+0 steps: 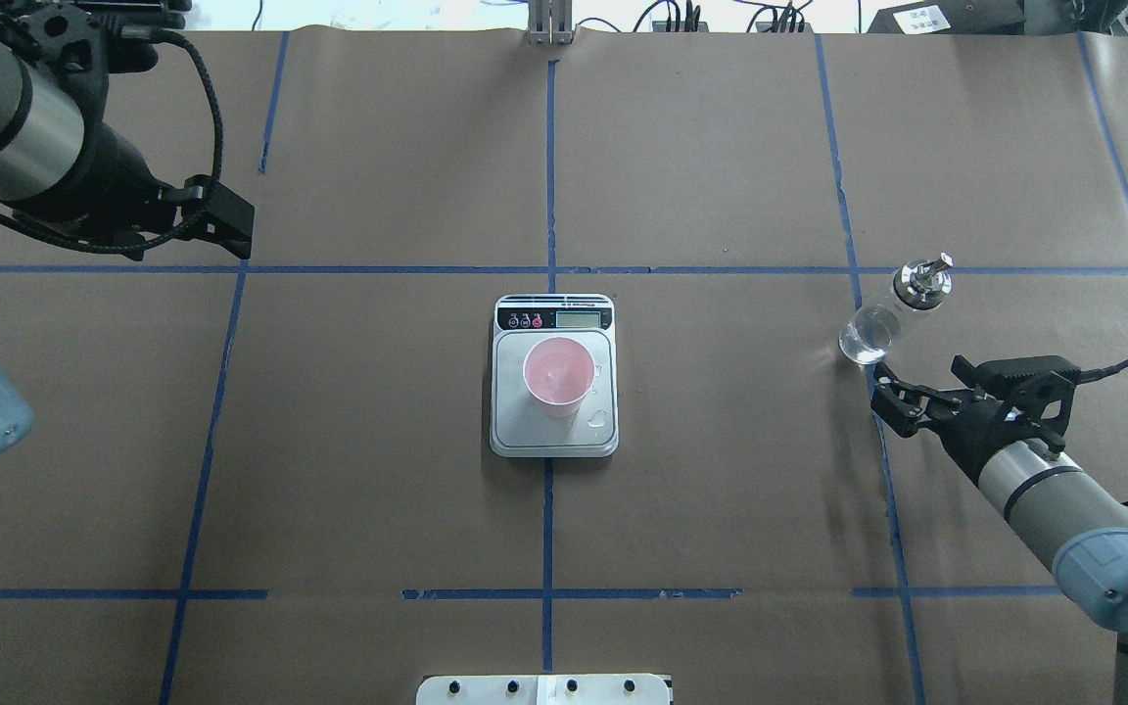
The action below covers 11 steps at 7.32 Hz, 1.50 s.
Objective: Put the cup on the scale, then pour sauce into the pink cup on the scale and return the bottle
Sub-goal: 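Withdraw the left gripper while the right gripper reaches for the glass bottle, then grasp the glass sauce bottle with the right gripper and lift it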
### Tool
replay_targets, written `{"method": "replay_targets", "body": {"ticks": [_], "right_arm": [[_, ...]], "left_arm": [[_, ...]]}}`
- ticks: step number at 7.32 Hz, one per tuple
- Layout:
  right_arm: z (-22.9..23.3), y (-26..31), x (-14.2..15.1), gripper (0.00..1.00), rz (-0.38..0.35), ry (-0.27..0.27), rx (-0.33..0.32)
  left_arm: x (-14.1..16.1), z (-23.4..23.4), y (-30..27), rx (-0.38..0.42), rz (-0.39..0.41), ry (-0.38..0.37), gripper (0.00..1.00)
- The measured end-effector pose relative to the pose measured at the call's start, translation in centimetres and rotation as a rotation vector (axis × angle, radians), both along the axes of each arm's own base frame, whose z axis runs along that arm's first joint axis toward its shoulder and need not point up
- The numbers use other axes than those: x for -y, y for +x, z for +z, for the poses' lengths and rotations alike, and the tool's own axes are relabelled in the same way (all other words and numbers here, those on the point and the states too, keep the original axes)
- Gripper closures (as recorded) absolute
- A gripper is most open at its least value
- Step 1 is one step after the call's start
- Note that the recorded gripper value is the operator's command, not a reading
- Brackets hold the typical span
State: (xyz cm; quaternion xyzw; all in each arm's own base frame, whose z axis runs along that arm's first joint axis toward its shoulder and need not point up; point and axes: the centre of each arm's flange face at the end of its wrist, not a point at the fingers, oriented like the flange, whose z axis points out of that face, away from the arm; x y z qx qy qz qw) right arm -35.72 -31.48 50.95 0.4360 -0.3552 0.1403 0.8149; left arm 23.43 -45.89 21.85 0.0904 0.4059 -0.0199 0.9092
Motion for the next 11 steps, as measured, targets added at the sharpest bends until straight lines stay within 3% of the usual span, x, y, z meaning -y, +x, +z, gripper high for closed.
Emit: {"method": "replay_targets", "body": {"ticks": [7, 11], "right_arm": [[-0.3, -1.8, 3.0, 0.00, 0.036, 0.084, -0.103], [-1.3, -2.2, 4.7, 0.00, 0.060, 0.097, -0.104]], "left_arm": [[0.2, 0.8, -1.5, 0.011, -0.007, 0.008, 0.00], [0.1, 0.7, -1.6, 0.017, -0.008, 0.001, 0.00]]}}
